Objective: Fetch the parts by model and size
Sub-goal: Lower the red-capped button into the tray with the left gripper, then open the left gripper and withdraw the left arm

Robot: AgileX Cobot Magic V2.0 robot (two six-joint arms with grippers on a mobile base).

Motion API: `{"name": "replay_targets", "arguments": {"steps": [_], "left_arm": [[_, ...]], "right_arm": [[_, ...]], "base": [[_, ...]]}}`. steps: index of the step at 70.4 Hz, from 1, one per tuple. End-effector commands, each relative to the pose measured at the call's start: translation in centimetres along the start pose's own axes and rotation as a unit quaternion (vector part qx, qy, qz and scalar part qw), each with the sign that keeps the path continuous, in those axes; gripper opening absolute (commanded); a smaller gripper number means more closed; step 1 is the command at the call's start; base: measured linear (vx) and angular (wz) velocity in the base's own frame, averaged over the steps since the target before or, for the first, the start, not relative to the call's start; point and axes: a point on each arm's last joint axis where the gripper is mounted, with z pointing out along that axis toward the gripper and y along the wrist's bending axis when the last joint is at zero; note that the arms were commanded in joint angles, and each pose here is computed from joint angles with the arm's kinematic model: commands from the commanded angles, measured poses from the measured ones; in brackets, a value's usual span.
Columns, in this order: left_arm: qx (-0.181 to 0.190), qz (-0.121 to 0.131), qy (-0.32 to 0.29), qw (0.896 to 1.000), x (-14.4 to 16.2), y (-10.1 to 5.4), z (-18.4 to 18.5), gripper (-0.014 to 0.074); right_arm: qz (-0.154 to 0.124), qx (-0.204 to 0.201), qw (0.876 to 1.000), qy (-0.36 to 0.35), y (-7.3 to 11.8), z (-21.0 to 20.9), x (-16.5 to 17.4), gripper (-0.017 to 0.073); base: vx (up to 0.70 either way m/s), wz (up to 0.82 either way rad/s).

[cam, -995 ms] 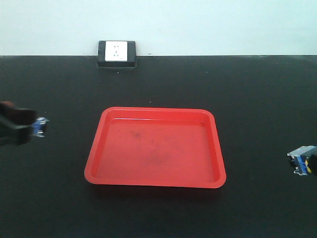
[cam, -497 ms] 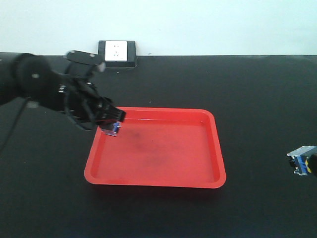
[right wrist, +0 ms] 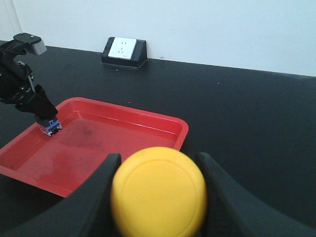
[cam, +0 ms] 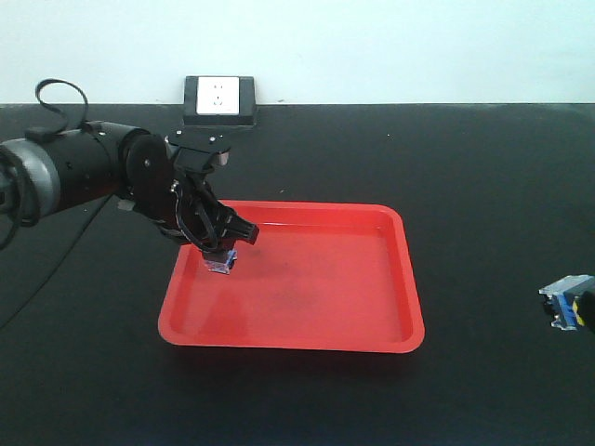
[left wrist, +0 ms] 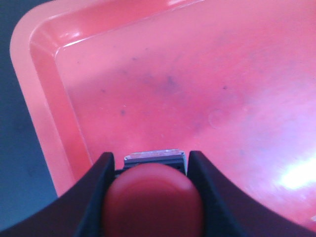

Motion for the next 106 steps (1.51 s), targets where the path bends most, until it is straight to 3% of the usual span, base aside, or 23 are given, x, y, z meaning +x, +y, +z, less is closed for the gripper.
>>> {"name": "replay_targets", "arguments": {"steps": [1,29,56,76,93,106], "left_arm": [[0.005,-0.004,-0.066,0.998,-1.8,-0.4,-2.3,0.0019],[-0.006,-0.001,-0.045,0.999,-1.3,0.0,0.4,0.0156],[-0.004,-0.003,-0.052,0.999,-1.5,-0.1,0.1,0.0469],[0.006,0.003,-0.150,0.989,-2.9,-0.8,-8.5,0.0482],[0.007,0.025,-0.261,0.965,-1.6,-1.2,-19.7,0.0464],[0.002,0.036,-0.327,0.944,2.0,-1.2,-26.4,0.0464]], "right_arm": [[-0.007,0.001,0.999,-0.047,0.0,-0.1,-1.6,-0.0010],[-0.007,0.001,0.999,-0.047,0.0,-0.1,-1.6,-0.0010],[-0.007,0.001,0.999,-0.047,0.0,-0.1,-1.6,-0.0010],[-0.007,0.001,0.999,-0.047,0.0,-0.1,-1.6,-0.0010],[-0.007,0.001,0.999,-0.047,0.0,-0.1,-1.6,-0.0010],[-0.007,0.001,0.999,-0.047,0.0,-0.1,-1.6,-0.0010]], "base": [[0.00,0.00],[0.00,0.00],[0.00,0.00],[0.00,0.00],[0.00,0.00],[0.00,0.00]]}}
